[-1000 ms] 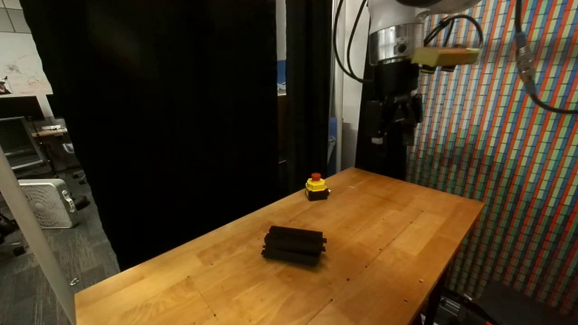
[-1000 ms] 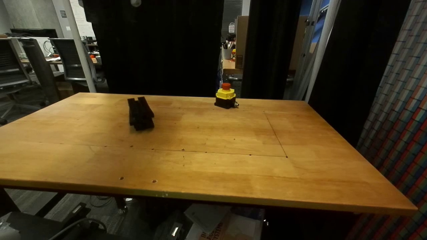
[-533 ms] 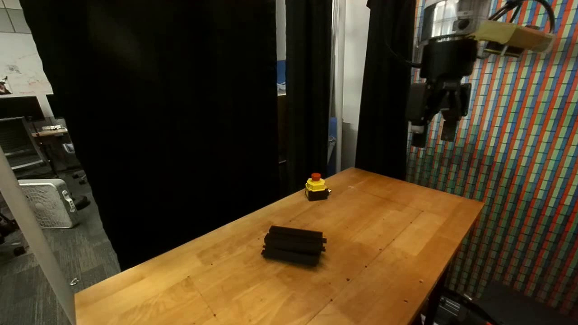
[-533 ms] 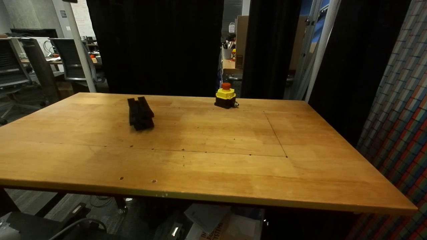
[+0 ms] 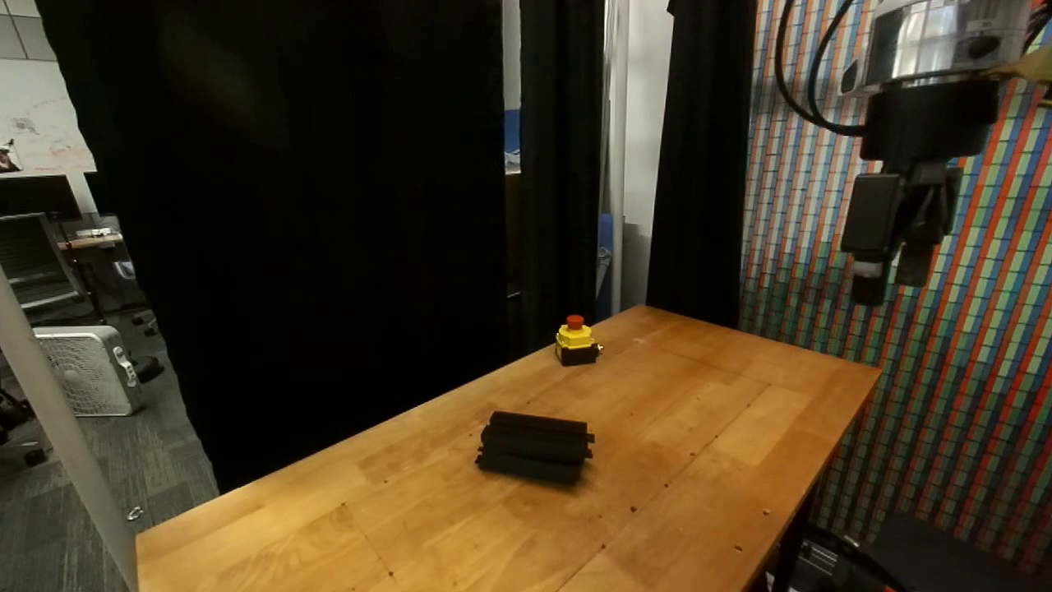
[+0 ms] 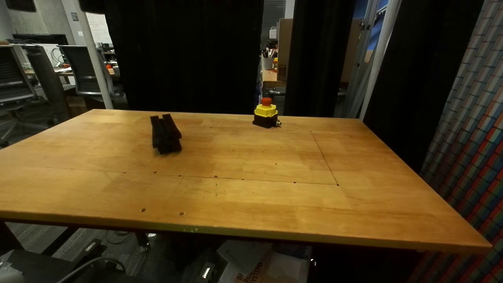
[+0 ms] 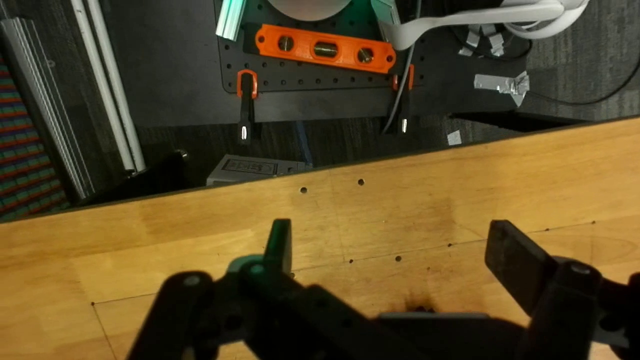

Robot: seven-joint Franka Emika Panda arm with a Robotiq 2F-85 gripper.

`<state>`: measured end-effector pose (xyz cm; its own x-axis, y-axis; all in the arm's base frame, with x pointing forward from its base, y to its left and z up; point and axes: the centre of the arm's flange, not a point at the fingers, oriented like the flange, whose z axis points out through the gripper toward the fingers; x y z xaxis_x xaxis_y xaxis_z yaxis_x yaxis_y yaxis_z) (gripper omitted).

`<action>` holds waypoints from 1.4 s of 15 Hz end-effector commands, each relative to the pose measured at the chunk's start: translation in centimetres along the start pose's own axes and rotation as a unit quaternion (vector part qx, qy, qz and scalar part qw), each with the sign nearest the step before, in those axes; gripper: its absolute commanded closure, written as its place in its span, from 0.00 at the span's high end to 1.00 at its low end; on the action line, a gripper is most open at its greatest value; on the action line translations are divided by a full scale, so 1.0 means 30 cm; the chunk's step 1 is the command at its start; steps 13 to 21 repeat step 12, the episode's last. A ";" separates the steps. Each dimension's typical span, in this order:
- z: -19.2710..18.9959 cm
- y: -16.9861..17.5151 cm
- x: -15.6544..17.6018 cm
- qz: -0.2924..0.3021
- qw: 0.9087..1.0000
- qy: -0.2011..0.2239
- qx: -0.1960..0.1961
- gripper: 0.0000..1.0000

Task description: Arrange the black objects together

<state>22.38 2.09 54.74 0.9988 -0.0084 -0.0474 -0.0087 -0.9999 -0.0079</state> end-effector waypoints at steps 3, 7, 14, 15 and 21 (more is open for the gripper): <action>0.013 0.062 -0.119 -0.021 1.000 0.009 -0.009 1.00; 0.025 0.028 -0.075 -0.014 1.000 -0.002 -0.007 1.00; 0.029 0.027 -0.071 -0.014 1.000 -0.005 -0.008 1.00; 0.029 0.027 -0.071 -0.014 1.000 -0.005 -0.008 1.00; 0.029 0.027 -0.071 -0.014 1.000 -0.005 -0.008 1.00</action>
